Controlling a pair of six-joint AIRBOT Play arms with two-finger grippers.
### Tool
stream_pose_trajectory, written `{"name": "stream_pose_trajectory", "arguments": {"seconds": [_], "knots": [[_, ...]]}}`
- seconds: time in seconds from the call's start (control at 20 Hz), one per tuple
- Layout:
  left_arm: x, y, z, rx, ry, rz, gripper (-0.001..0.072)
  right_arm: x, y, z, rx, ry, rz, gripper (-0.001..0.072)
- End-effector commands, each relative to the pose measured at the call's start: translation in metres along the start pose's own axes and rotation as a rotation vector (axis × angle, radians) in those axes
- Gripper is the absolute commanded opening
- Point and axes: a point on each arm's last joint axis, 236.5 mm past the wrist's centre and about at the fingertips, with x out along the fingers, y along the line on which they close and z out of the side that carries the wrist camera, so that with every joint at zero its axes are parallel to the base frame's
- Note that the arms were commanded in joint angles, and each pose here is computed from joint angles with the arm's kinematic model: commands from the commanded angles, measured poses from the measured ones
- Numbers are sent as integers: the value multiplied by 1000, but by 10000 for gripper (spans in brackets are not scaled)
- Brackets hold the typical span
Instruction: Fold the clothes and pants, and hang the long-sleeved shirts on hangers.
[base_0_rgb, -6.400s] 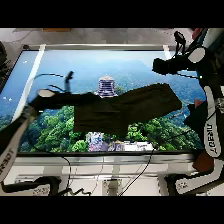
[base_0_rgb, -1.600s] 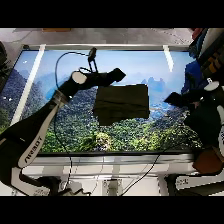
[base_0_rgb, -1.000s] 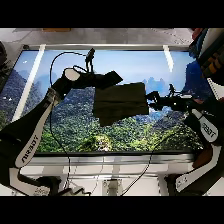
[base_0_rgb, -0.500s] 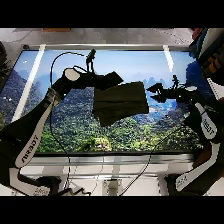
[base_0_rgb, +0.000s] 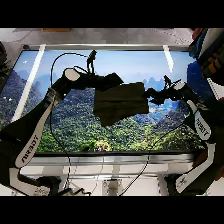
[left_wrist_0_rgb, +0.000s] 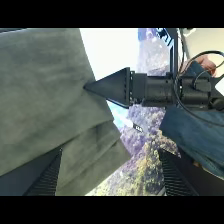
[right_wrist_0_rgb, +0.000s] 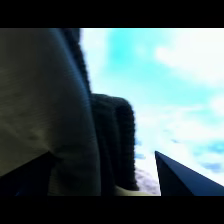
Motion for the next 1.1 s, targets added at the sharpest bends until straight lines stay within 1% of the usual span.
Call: {"name": "stream_pose_trajectory", "arguments": {"seconds": [0.0,0.15,0.25,0.35,0.4,0.5,0.55,0.6,0.65,0.7,0.75,0.8,0.85,0.9,0.95,1.05], "knots": [[0,0,-1,1,4,1,693,-1,-23,-3,48,22,-60,692],[0,0,-1,2,3,1,693,9,-26,-35,91,164,-12,692],[0,0,-1,26,3,1,693,18,-3,-48,111,223,110,692],[0,0,-1,59,3,1,693,24,33,-53,118,246,263,692],[0,1,-1,84,4,2,693,28,48,-57,111,254,304,692],[0,2,-1,128,6,8,691,40,63,-72,84,285,304,691],[0,8,-3,150,15,32,689,46,70,-78,68,293,300,690],[-1,17,-6,184,34,70,671,53,77,-80,54,282,295,669],[-3,32,-12,239,69,130,580,57,85,-79,51,265,299,559],[-6,50,-19,299,113,198,498,61,93,-76,55,242,307,405],[-12,69,-26,360,165,271,445,63,100,-72,69,221,324,248],[-21,90,-33,416,226,356,356,62,108,-67,90,200,349,96],[-33,113,-40,468,293,448,202,60,115,-62,107,186,374,40],[-48,134,-44,506,356,541,61,56,122,-56,113,173,397,39],[-65,154,-46,528,409,642,25,50,129,-49,101,157,412,39],[-107,186,-37,537,460,855,25,30,144,-35,30,113,447,40]]}}
